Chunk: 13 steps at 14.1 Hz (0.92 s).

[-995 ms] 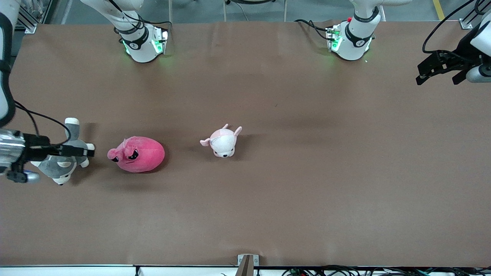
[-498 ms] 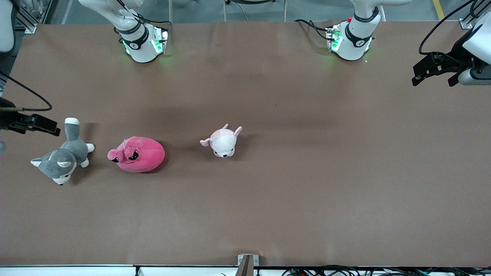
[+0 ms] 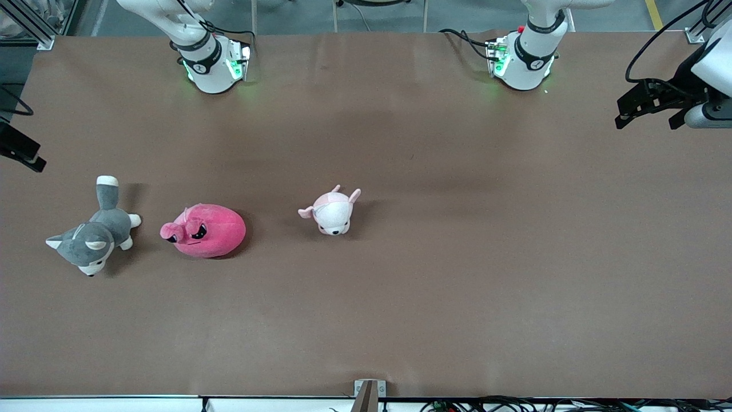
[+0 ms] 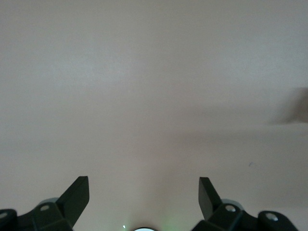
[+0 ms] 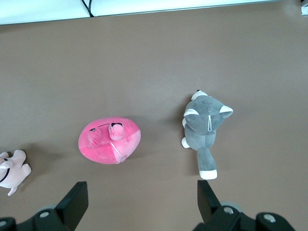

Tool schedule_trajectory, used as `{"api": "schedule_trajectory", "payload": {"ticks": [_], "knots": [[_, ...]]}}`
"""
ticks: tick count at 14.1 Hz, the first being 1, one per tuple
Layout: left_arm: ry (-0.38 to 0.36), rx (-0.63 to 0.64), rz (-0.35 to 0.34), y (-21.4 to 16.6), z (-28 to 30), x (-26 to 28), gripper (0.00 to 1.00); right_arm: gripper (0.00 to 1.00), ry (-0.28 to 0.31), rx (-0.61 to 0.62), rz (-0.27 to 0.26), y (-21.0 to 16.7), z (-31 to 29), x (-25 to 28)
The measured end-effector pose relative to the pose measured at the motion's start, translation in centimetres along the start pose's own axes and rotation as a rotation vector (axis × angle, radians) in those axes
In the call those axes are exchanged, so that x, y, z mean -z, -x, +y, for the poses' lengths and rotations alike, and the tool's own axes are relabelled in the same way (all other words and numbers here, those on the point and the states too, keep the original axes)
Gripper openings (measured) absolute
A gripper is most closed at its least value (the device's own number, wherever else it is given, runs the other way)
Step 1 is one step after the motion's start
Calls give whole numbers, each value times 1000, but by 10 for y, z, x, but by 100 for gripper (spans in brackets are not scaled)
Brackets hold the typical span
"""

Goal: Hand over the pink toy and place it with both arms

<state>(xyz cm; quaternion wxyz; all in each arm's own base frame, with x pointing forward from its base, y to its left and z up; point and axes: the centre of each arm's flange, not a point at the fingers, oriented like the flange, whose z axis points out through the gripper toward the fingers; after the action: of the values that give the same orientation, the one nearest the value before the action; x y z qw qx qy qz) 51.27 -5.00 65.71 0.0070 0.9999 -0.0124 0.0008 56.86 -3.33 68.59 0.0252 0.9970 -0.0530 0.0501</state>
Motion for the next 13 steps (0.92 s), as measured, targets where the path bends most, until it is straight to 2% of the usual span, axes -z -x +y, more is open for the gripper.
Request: {"api": "schedule_trajectory", "payload": {"ticks": [2, 5, 13], "knots": [[0, 0, 1, 0, 0, 0, 100, 100, -3, -3, 26, 15, 4, -9], [-12, -5, 1, 0, 1, 0, 100, 100, -6, -2, 30, 36, 6, -27], [-30, -44, -7, 2, 21, -5, 100, 100, -8, 5, 52, 38, 1, -23]]}}
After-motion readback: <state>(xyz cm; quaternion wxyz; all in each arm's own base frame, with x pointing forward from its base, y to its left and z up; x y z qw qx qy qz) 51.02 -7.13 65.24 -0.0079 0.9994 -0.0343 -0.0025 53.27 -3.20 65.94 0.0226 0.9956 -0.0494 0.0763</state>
